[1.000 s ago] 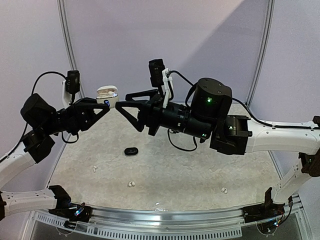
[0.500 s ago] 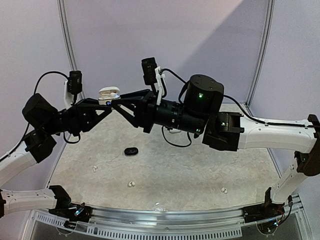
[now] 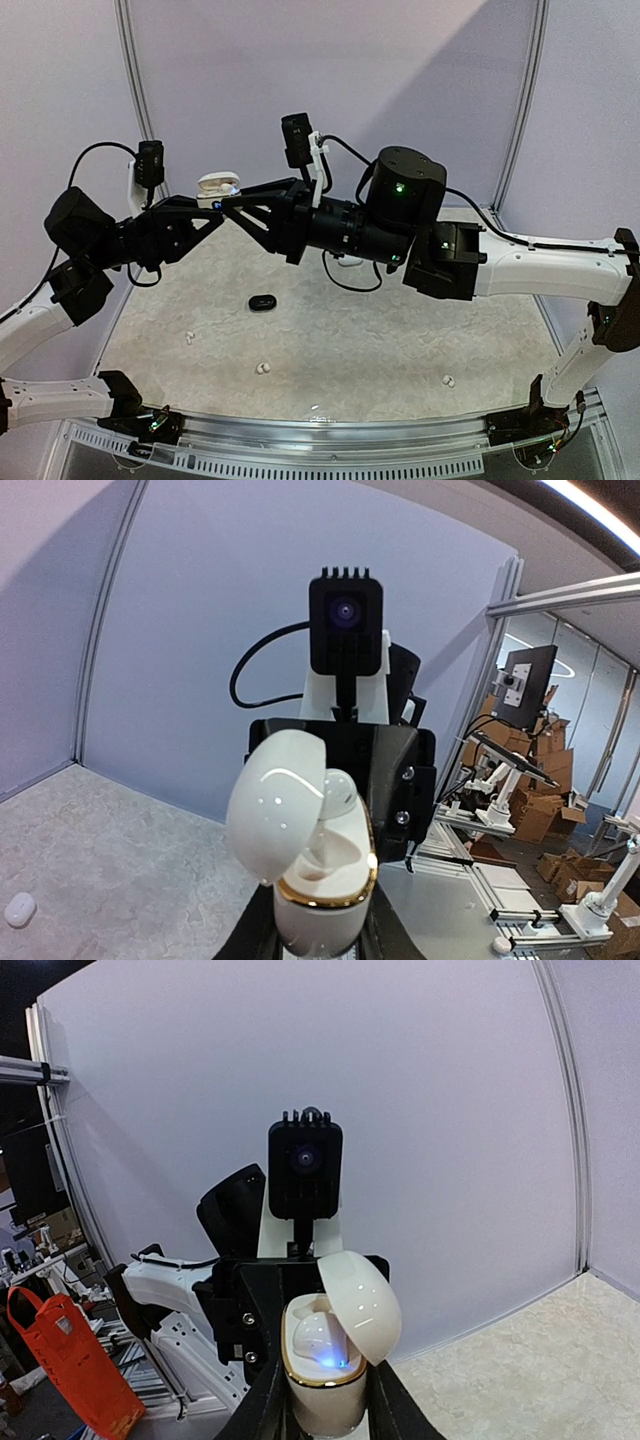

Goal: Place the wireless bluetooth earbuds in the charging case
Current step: Pass from the left arm to the right, then pick up the left earbud from the center of the board.

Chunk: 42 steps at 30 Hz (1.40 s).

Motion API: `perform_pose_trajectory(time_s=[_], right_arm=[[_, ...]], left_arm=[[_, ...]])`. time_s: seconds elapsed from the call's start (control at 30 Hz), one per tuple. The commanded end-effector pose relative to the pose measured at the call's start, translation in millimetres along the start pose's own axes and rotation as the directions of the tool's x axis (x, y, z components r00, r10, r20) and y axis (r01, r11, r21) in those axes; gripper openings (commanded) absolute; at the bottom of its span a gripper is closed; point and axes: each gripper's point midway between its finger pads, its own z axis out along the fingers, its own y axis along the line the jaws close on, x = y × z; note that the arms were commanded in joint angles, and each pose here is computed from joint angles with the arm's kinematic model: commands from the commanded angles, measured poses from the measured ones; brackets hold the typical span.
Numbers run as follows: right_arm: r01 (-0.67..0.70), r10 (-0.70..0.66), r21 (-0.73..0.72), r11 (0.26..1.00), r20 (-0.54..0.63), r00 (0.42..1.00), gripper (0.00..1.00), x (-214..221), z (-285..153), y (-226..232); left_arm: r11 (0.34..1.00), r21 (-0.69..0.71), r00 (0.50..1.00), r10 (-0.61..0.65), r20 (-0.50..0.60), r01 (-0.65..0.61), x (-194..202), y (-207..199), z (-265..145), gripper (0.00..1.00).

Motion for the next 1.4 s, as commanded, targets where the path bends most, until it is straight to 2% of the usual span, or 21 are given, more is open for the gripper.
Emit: perform_pose_trajectory(time_s=[0.0,0.17,0.47,0.6,0.73,0.77,1.07,1.2,1.3,1.37], right_arm=[[-0.031,0.031,0.021,0.999,-0.024,0.999,0.29,8,7,-8],[-0.033,0.034,0.023,0.999,-0.027,0.999,0.28,8,6,-8],[-0.033,0.034,0.003,0.999,-0.031,0.999,0.02,9,5,-4],[-0.025,0.025,0.008,1.000,-0.029,0.999,0.00,9,3,-5],[-0.020,0.020,0.018,1.000,0.003,1.000,0.00,5,-6,-9],[-0.023,0.023,0.024,0.999,0.012,1.000,0.00,3,-10,-10],[-0.006,0.006,0.076,0.997,0.000,1.000,0.00,0,-31,-16],[0.003,-0.004,0.119,0.993,0.002,1.000,0.00,-2,-43,-22],[0.011,-0.011,0.188,0.982,-0.003,1.000,0.00,0,-53,-35],[0.015,-0.014,0.250,0.968,-0.003,1.000,0.00,4,-62,-46]], left_arm=[[0.999,0.034,0.999,0.034,0.021,-0.035,-9,-11,4,0.00],[0.999,0.033,0.999,0.031,0.020,-0.032,-8,-11,4,0.00],[0.999,0.026,1.000,0.023,0.019,-0.023,-5,-9,4,0.00],[1.000,-0.008,1.000,0.000,0.017,0.000,0,-1,3,0.00],[0.999,-0.041,1.000,-0.017,-0.004,0.017,9,5,0,0.33],[0.999,-0.044,1.000,-0.013,-0.011,0.013,12,6,-1,0.39],[0.997,-0.068,0.997,0.039,-0.071,-0.044,21,6,-6,0.75],[0.981,-0.166,0.987,0.076,-0.143,-0.100,32,16,-19,0.84],[0.950,-0.303,0.975,0.007,-0.222,-0.075,47,36,-35,0.84],[0.897,-0.440,0.971,-0.066,-0.230,-0.043,53,59,-51,0.83]])
